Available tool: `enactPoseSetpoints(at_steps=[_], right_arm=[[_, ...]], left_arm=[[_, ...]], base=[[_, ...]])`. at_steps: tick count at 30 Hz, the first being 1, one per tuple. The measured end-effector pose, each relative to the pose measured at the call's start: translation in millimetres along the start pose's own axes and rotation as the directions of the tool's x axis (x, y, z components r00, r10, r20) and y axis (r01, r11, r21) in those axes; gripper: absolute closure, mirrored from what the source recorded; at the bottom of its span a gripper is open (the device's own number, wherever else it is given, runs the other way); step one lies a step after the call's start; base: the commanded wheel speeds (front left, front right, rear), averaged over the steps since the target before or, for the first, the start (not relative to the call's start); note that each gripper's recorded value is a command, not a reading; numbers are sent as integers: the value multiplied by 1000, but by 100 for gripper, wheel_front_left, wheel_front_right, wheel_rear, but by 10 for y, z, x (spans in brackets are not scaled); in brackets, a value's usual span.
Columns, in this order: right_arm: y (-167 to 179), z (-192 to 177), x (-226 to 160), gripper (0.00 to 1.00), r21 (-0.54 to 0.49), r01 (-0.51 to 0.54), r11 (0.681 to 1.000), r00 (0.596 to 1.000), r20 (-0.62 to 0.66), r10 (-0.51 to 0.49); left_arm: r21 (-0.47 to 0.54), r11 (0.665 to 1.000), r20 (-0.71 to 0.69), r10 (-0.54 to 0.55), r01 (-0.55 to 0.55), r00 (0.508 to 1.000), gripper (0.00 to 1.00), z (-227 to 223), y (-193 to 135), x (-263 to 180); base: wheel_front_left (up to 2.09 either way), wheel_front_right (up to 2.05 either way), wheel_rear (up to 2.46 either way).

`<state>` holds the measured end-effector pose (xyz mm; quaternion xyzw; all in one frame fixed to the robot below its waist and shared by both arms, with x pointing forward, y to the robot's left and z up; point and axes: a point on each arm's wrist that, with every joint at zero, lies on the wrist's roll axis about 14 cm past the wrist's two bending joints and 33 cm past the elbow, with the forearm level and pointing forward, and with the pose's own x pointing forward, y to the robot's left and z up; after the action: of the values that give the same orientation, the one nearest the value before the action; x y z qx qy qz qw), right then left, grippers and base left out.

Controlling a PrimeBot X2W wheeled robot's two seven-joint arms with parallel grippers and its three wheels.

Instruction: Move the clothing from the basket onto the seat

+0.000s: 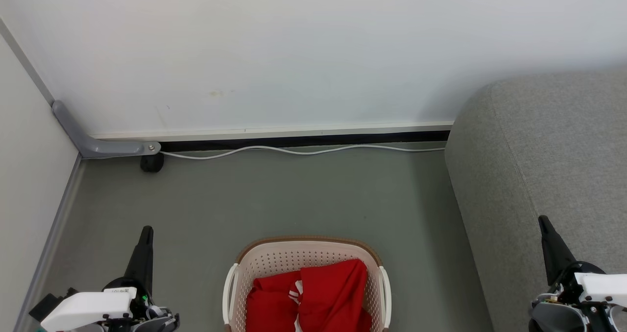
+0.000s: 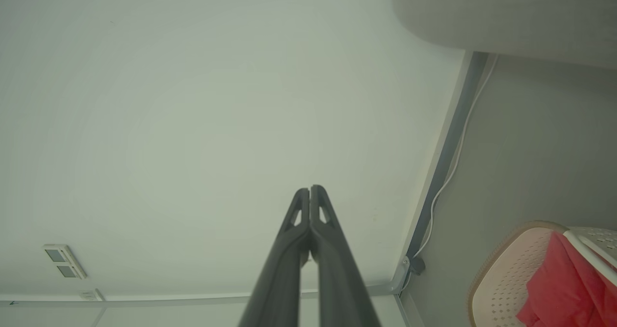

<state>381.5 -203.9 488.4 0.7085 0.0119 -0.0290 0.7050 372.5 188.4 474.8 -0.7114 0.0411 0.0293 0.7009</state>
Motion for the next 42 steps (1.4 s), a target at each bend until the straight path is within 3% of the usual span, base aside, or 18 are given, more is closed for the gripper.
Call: enactPoseSetpoints(at_steps=[42], right_arm=[[0, 0, 0, 100, 0, 0, 1000, 1000, 0, 0]], left_arm=[[0, 1000, 0, 0, 0, 1000, 100, 0, 0, 0]], base=[[0, 0, 0]])
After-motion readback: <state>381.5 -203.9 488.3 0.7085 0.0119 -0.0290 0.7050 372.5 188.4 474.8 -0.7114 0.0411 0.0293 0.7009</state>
